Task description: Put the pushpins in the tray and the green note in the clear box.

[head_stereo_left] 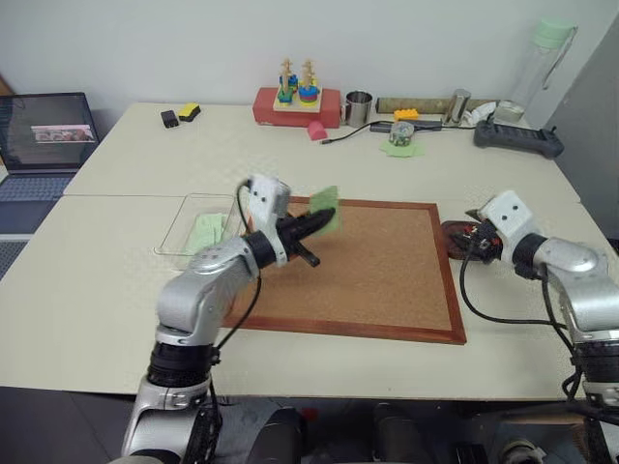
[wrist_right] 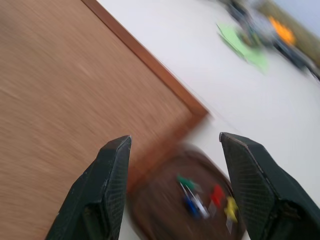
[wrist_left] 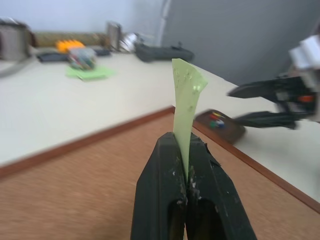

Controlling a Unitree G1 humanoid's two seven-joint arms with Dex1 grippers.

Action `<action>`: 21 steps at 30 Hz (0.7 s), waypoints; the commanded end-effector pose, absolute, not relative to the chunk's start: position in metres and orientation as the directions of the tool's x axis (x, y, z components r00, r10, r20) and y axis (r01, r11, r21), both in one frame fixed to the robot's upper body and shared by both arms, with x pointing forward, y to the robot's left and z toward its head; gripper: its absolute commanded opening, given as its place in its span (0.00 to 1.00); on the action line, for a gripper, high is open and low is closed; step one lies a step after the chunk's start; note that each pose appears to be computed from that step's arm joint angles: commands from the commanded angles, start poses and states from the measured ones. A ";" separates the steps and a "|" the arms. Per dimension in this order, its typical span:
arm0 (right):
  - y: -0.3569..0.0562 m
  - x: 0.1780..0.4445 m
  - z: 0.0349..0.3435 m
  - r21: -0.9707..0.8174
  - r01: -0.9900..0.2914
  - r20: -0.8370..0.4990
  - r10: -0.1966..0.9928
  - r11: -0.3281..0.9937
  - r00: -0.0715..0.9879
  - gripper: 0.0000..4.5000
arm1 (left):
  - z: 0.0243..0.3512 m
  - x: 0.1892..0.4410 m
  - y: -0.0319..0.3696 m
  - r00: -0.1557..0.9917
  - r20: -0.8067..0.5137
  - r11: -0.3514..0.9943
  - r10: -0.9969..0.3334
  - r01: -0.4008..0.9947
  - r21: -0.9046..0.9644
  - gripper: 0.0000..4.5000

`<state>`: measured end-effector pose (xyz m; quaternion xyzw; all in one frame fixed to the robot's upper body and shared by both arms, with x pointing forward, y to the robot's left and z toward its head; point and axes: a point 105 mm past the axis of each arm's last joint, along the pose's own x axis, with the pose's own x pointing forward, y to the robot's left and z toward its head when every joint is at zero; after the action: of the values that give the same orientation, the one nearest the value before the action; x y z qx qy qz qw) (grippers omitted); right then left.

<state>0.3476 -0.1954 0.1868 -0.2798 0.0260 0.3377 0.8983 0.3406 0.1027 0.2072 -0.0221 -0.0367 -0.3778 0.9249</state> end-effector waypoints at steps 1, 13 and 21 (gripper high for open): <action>-0.147 0.318 0.230 -0.468 -0.760 -0.156 0.804 0.452 0.574 0.66 | 0.230 0.337 0.141 0.793 0.118 0.801 -0.598 0.593 0.077 0.00; -0.108 0.311 0.230 -0.409 -0.869 -0.225 0.893 0.277 0.390 0.66 | 0.216 0.347 0.262 0.988 -0.022 0.976 -0.152 0.154 0.155 0.00; -0.103 0.311 0.229 -0.407 -0.878 -0.236 0.899 0.252 0.368 0.66 | 0.196 0.360 0.266 0.987 -0.093 0.975 -0.130 0.144 0.167 0.22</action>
<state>0.3144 -0.1059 0.2175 -0.2301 0.0009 0.5578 0.7974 0.3589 0.2669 0.1809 0.0650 0.0654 -0.0702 0.9933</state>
